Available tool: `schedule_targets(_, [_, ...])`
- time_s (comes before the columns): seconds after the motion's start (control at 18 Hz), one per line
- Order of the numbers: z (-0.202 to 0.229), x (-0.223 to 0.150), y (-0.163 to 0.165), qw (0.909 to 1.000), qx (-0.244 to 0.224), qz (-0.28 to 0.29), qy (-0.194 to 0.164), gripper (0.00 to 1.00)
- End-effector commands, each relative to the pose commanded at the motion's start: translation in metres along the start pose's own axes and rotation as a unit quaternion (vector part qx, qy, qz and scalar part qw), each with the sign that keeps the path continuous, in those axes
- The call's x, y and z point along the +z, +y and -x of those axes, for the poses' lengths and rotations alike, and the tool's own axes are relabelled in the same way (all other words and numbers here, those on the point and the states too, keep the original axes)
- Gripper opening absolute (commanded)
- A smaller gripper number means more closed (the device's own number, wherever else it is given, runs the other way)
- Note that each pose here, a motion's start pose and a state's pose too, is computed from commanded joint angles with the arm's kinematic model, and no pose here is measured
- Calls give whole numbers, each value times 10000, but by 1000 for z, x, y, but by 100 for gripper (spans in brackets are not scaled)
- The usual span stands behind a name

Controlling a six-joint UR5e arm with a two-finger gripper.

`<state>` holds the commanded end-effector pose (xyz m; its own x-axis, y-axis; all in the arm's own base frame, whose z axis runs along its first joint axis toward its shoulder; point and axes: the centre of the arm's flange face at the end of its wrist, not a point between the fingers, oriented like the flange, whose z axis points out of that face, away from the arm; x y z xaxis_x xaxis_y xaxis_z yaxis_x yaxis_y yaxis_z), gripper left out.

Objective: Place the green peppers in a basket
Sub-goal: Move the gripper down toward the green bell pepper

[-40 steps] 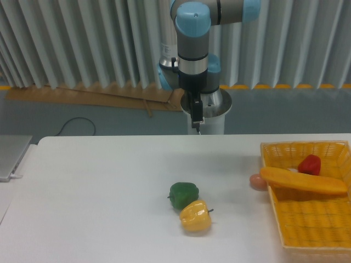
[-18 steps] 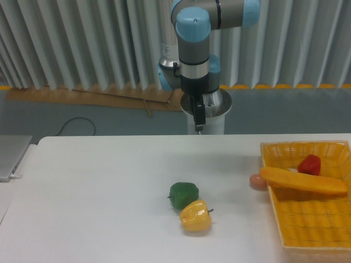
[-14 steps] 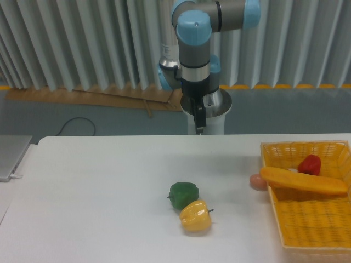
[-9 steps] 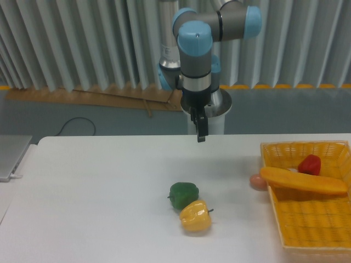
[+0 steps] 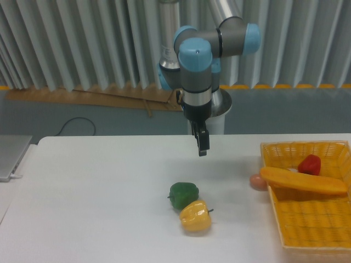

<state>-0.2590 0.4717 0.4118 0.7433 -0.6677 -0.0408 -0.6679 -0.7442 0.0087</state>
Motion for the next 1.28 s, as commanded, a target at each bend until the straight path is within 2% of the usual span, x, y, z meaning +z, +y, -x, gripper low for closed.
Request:
schedule_targets(0.28, [5, 19, -6, 9996, -159, 104, -206, 100])
schedule_targets(0.5, [8, 31, -15, 9995, -189, 189, -145, 100])
schedule_targets(0.72, [10, 47, -43, 9983, -389, 242, -356, 100])
schedule_targets(0.83, [14, 55, -44, 9975, -507, 337, -361, 100])
schedule_targets(1.28, [11, 91, -57, 9977, -387, 392, -390, 100])
